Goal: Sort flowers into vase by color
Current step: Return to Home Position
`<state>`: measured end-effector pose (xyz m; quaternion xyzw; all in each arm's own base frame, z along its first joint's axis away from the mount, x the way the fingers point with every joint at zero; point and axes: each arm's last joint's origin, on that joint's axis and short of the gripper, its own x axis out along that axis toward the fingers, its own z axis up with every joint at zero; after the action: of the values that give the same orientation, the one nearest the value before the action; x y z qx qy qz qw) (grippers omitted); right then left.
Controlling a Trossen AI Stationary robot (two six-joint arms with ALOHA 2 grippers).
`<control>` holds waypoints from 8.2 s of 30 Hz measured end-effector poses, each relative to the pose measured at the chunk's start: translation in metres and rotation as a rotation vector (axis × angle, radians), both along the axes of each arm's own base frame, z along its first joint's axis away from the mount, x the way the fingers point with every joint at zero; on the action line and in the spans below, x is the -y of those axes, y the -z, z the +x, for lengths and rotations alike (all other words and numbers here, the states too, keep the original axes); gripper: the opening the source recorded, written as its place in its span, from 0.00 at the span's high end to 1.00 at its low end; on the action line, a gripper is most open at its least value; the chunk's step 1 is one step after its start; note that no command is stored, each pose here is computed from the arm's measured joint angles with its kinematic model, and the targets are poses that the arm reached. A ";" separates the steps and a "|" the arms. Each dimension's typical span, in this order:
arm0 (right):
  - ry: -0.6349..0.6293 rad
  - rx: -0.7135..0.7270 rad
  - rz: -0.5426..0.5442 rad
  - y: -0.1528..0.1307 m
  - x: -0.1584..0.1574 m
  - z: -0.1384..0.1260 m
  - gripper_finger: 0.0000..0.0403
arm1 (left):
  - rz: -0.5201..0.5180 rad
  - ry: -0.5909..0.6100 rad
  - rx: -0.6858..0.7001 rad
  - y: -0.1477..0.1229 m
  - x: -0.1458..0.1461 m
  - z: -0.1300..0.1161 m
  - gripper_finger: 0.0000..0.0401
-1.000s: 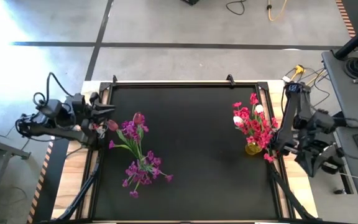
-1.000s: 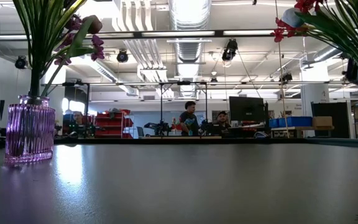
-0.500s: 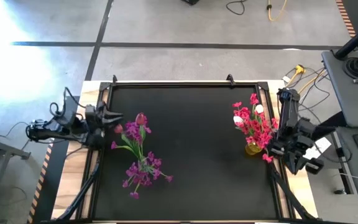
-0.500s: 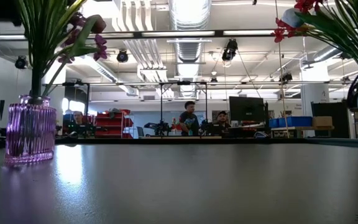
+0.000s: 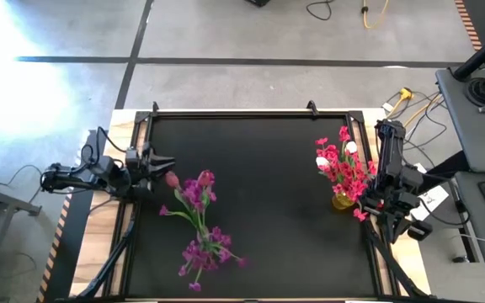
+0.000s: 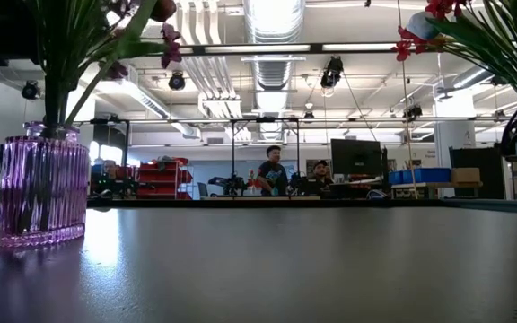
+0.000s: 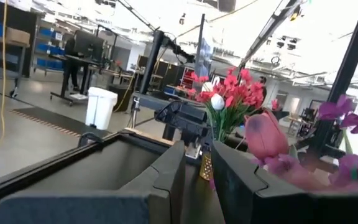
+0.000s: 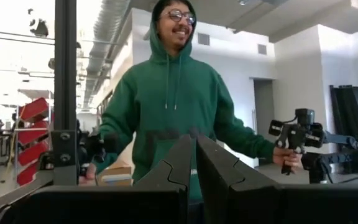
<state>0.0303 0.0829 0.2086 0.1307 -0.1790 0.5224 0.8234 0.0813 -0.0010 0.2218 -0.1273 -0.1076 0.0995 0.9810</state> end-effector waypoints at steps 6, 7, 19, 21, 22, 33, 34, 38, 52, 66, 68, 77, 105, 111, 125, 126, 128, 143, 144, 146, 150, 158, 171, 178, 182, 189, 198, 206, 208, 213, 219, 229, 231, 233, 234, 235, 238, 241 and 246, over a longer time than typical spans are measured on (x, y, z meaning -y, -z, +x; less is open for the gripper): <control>0.012 0.003 -0.018 0.001 0.000 0.000 0.96 | 0.047 -0.032 0.036 -0.011 -0.001 -0.004 0.84; 0.014 0.005 -0.025 0.002 -0.001 0.000 0.96 | 0.044 -0.041 0.059 -0.015 -0.002 -0.005 0.84; 0.022 0.013 -0.055 0.004 -0.002 0.001 0.96 | 0.099 -0.001 -0.041 -0.007 0.000 -0.004 0.84; 0.021 0.013 -0.054 0.004 -0.002 0.001 0.96 | 0.095 -0.001 -0.036 0.001 0.000 0.000 0.84; 0.021 0.013 -0.051 0.004 -0.001 0.001 0.96 | 0.093 -0.001 -0.024 0.005 0.001 0.002 0.84; 0.021 0.015 -0.036 0.003 -0.001 0.001 0.96 | 0.053 -0.005 0.022 0.034 0.002 0.012 0.84; 0.021 0.014 -0.039 0.003 -0.001 0.001 0.96 | 0.052 -0.005 0.030 0.033 0.002 0.012 0.84; 0.040 0.013 -0.055 0.004 -0.001 0.001 0.96 | 0.109 -0.010 -0.071 0.041 0.002 0.013 0.84; 0.086 0.095 -0.039 -0.004 0.002 0.000 0.96 | 0.177 -0.009 -0.253 0.055 0.003 0.020 0.84; 0.084 -0.068 -0.057 0.007 -0.002 0.004 0.96 | 0.183 -0.008 -0.315 0.060 0.003 0.024 0.84; 0.141 -0.124 -0.077 0.011 -0.002 0.006 0.96 | 0.184 -0.008 -0.322 0.061 0.003 0.024 0.84; 0.243 -0.265 -0.122 0.023 0.000 0.016 0.96 | 0.187 -0.006 -0.346 0.063 0.003 0.026 0.84; 0.687 -0.399 -0.156 0.036 0.025 0.049 0.96 | 0.191 -0.005 -0.361 0.064 0.003 0.027 0.84; 0.740 -0.423 -0.156 0.038 0.028 0.054 0.96 | 0.190 -0.005 -0.360 0.064 0.003 0.027 0.84; 0.797 -0.423 -0.165 0.037 0.037 0.069 0.96 | 0.189 -0.005 -0.360 0.064 0.003 0.027 0.84; 0.797 -0.426 -0.169 0.038 0.037 0.070 0.96 | 0.189 -0.005 -0.360 0.064 0.003 0.027 0.84; 0.797 -0.436 -0.182 0.039 0.038 0.073 0.96 | 0.189 -0.005 -0.360 0.064 0.003 0.027 0.84; 0.849 -0.527 -0.257 0.054 0.044 0.102 0.96 | 0.189 -0.005 -0.360 0.064 0.003 0.027 0.84; 0.835 -0.535 -0.261 0.055 0.044 0.102 0.96 | 0.189 -0.005 -0.359 0.064 0.003 0.027 0.84; 0.800 -0.564 -0.262 0.057 0.044 0.103 0.96 | 0.189 -0.005 -0.360 0.064 0.003 0.027 0.84; 0.754 -0.611 -0.266 0.060 0.047 0.102 0.96 | 0.189 -0.005 -0.360 0.064 0.003 0.027 0.84; 0.795 -0.647 -0.250 0.060 0.056 0.098 0.96 | 0.189 -0.005 -0.359 0.064 0.003 0.027 0.84; 0.836 -0.547 -0.200 0.048 0.062 0.079 0.96 | 0.189 -0.005 -0.359 0.064 0.003 0.027 0.84; 0.843 -0.491 -0.200 0.045 0.064 0.072 0.96 | 0.189 -0.005 -0.359 0.064 0.003 0.027 0.84; 0.852 -0.467 -0.231 0.046 0.064 0.071 0.96 | 0.189 -0.005 -0.359 0.064 0.003 0.027 0.84; 0.863 -0.437 -0.276 0.046 0.064 0.071 0.96 | 0.189 -0.005 -0.359 0.064 0.003 0.027 0.84; 0.859 -0.453 -0.264 0.046 0.064 0.071 0.96 | 0.189 -0.005 -0.359 0.064 0.003 0.027 0.84; 0.860 -0.454 -0.264 0.046 0.064 0.071 0.96 | 0.189 -0.005 -0.359 0.064 0.003 0.027 0.84; 0.860 -0.454 -0.264 0.046 0.064 0.071 0.96 | 0.189 -0.005 -0.359 0.064 0.003 0.027 0.84; 0.860 -0.453 -0.264 0.046 0.064 0.071 0.96 | 0.189 -0.005 -0.359 0.064 0.003 0.027 0.84; 0.860 -0.453 -0.264 0.046 0.064 0.071 0.96 | 0.189 -0.005 -0.359 0.064 0.003 0.027 0.84; 0.860 -0.453 -0.264 0.046 0.064 0.071 0.96 | 0.189 -0.005 -0.359 0.064 0.003 0.027 0.84; 0.860 -0.453 -0.264 0.046 0.064 0.071 0.96 | 0.189 -0.005 -0.359 0.064 0.003 0.027 0.84; 0.860 -0.453 -0.264 0.046 0.064 0.071 0.96 | 0.189 -0.005 -0.359 0.064 0.003 0.027 0.84; 0.861 -0.453 -0.263 0.046 0.064 0.071 0.96 | 0.189 -0.005 -0.359 0.064 0.003 0.027 0.84; 0.860 -0.453 -0.264 0.046 0.064 0.071 0.96 | 0.189 -0.005 -0.359 0.064 0.003 0.027 0.84; 0.861 -0.453 -0.264 0.046 0.064 0.071 0.96 | 0.189 -0.005 -0.360 0.064 0.003 0.027 0.84; 0.860 -0.453 -0.264 0.046 0.064 0.071 0.96 | 0.189 -0.005 -0.359 0.064 0.003 0.027 0.84; 0.861 -0.453 -0.264 0.046 0.064 0.071 0.96 | 0.189 -0.005 -0.359 0.064 0.003 0.027 0.84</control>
<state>0.1015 0.0191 0.1624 0.0502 0.0342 0.1121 0.9918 0.1079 -0.0043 0.1576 -0.0147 0.0601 0.1125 0.9917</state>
